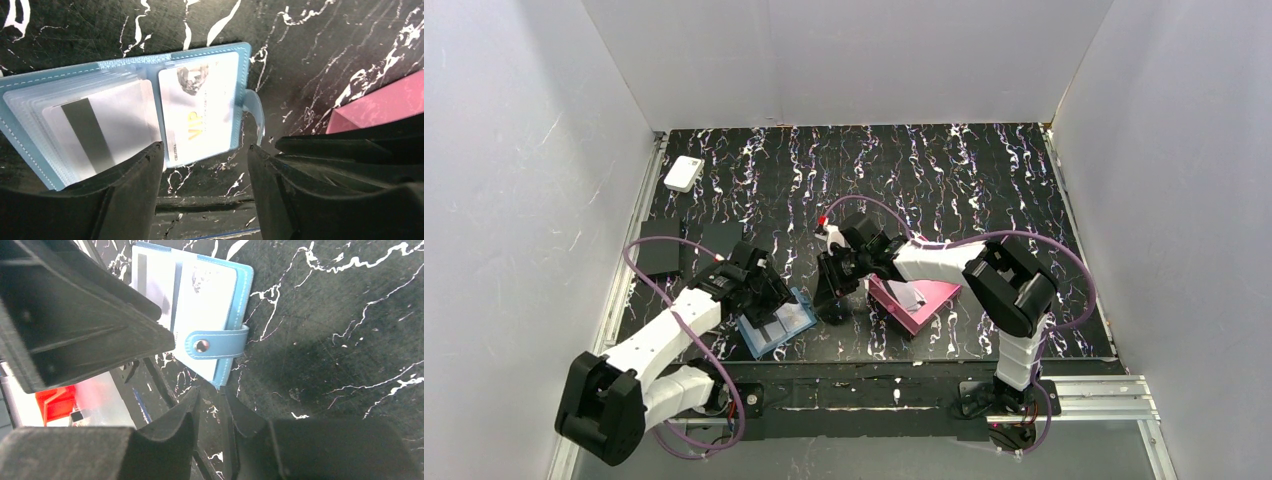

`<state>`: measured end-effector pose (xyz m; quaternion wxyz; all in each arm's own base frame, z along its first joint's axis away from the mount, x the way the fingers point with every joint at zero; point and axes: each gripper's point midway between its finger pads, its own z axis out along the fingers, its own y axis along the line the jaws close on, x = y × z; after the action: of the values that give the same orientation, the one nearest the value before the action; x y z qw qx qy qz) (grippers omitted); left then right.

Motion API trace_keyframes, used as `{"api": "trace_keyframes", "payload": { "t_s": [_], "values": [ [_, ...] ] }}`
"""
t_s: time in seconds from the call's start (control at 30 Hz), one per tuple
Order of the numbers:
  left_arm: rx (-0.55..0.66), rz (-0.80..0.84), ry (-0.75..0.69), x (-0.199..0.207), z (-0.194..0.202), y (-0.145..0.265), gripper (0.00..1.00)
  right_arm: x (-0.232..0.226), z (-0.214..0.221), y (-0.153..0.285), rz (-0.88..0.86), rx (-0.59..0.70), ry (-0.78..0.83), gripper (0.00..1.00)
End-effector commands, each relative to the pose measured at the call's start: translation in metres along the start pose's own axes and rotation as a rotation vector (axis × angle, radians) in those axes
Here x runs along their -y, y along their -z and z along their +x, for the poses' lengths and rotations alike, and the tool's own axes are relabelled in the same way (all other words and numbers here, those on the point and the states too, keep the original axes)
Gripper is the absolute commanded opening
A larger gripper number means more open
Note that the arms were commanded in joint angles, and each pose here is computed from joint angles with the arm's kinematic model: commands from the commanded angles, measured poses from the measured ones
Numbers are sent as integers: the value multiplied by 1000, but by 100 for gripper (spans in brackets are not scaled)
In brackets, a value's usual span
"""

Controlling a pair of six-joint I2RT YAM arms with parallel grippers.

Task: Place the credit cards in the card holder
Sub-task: Insert the credit card into the card holder.

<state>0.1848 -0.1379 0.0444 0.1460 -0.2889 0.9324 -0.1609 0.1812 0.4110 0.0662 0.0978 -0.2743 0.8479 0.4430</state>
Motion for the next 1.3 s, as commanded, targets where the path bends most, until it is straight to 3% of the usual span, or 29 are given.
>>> {"api": "trace_keyframes", "payload": {
  "t_s": [0.0,0.17,0.43,0.57,1.27],
  "values": [
    [-6,-11,-40,-1,0,20,61,-20,-11,7,-42,45,37,29],
    [-4,4,-48,-4,3,29,60,-24,-11,7,-57,53,21,32],
    [20,38,-49,-2,1,9,18,-34,-7,2,-113,54,-2,32],
    [15,4,-61,-10,2,-2,7,-35,-5,-2,-119,47,-5,28],
    [8,-131,-46,-55,14,-24,0,-26,4,-18,-122,39,-76,40]
  ]
}}
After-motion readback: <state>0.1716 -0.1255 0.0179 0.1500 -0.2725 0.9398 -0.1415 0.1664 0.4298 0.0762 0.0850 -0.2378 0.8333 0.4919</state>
